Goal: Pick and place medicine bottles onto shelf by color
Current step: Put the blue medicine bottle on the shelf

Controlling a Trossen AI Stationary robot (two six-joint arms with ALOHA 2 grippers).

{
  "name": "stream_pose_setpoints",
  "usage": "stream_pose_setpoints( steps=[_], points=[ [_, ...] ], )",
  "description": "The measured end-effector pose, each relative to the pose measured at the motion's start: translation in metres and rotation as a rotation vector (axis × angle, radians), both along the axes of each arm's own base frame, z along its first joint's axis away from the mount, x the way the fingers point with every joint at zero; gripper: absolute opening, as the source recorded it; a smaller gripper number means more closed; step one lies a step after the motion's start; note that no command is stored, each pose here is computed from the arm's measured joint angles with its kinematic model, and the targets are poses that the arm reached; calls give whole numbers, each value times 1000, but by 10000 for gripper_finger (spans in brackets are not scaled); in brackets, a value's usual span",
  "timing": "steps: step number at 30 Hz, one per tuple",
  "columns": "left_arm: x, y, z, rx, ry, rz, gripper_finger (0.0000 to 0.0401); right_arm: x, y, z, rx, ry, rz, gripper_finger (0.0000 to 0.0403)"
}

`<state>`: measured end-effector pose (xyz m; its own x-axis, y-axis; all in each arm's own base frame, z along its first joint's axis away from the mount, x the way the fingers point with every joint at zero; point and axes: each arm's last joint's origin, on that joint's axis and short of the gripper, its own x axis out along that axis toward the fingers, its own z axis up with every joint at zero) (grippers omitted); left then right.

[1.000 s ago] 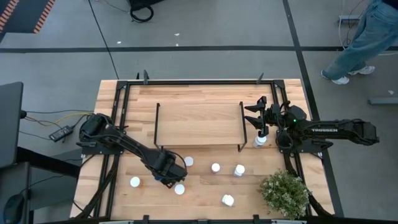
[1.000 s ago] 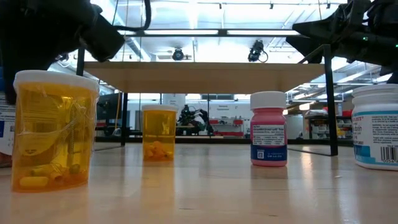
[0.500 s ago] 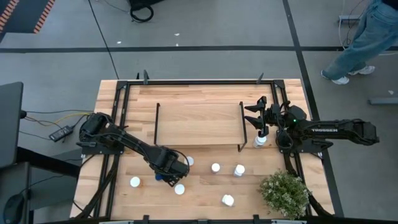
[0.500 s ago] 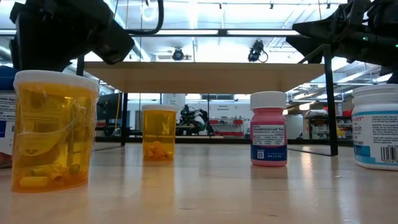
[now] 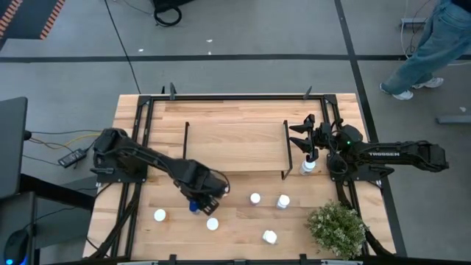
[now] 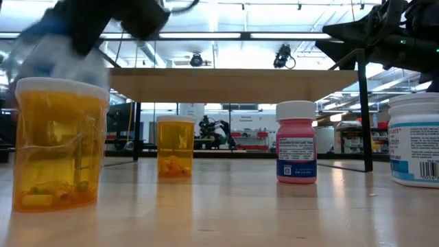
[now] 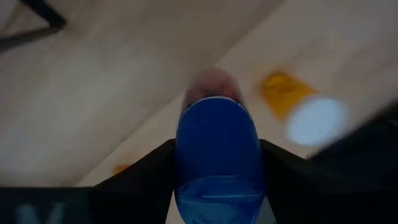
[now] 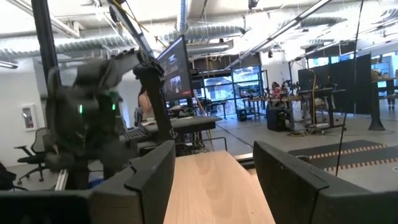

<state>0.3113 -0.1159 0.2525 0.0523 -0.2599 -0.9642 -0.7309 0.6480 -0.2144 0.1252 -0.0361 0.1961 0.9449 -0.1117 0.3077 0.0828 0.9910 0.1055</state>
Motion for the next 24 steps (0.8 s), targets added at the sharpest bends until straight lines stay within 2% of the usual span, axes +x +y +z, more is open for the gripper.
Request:
stream_pose_setpoints(
  steps=[3,7,9,13,18,24],
  points=[
    [5,8,32,-5,-59,-12,202,0,0,0,1,1,0,226],
    [6,27,81,27,-128,-97,188,0,0,0,1,1,0,225],
    [4,42,104,93,-175,-138,188,0,0,0,1,0,0,225],
    [-5,74,142,292,-258,-274,201,0,0,0,1,0,0,225],
    [-4,109,159,496,-317,-482,211,0,0,0,33,-3,12,225],
    [-1,156,146,523,-235,-574,190,0,1,0,39,3,67,225]
  ],
)
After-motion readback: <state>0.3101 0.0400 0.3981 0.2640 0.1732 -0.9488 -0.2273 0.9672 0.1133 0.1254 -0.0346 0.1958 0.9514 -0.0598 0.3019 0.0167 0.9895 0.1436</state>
